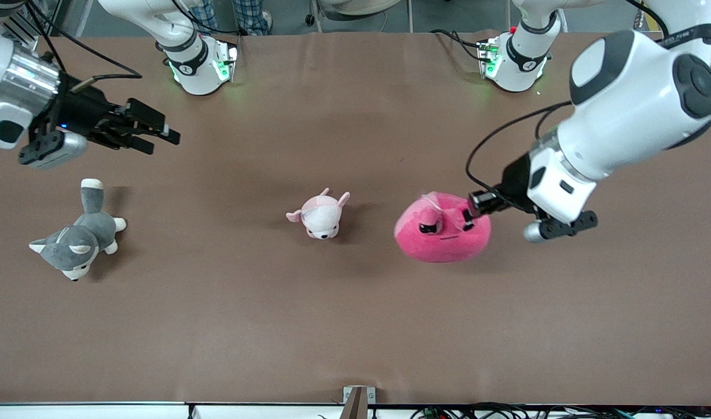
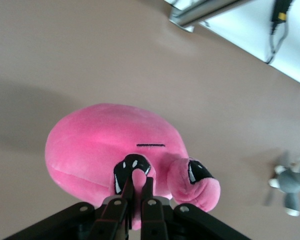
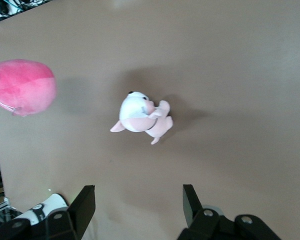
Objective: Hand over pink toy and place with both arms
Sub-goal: 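Lift the pink plush with the left gripper while the right gripper approaches, then grasp the pink plush with the right gripper beside the left gripper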
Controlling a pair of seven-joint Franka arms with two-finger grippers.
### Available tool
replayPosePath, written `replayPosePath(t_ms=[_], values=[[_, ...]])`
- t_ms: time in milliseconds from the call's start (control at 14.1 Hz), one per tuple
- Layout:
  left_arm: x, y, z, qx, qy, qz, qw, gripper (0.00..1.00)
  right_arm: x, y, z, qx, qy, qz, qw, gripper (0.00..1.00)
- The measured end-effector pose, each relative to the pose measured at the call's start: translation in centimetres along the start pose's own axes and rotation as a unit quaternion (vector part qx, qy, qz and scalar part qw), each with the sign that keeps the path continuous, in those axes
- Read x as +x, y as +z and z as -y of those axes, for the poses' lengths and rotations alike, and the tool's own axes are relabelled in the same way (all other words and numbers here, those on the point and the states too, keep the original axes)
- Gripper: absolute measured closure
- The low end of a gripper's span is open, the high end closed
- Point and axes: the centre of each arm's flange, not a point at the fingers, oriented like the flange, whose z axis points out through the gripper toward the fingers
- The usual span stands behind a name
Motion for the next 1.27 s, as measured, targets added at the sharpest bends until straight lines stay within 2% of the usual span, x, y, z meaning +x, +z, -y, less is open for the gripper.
replayPosePath(t_ms=[212, 495, 848, 1061, 1273], values=[[-3.1, -0.2, -4.2, -0.021, -0.011, 0.000, 1.000, 0.92, 0.4, 2.0, 1.6, 0.015, 0.003, 0.009, 1.000, 0.20], [-7.4, 1.5, -9.4, -0.069, -0.047, -0.005, 0.997, 0.92, 0.9, 3.6, 1.9, 0.031, 0.010, 0.024, 0.999, 0.20], [-11.7, 3.8, -14.6, -0.138, -0.093, 0.000, 0.986, 0.92, 1.5, 3.4, 2.8, 0.063, 0.013, 0.023, 0.998, 0.21], [-13.5, 5.6, -16.4, -0.157, -0.109, 0.016, 0.981, 0.92, 1.7, 3.9, 4.0, 0.081, 0.008, 0.028, 0.996, 0.21], [-14.8, 7.1, -17.6, -0.166, -0.121, 0.027, 0.978, 0.92, 2.1, 3.8, 5.1, 0.086, 0.014, 0.027, 0.996, 0.21]])
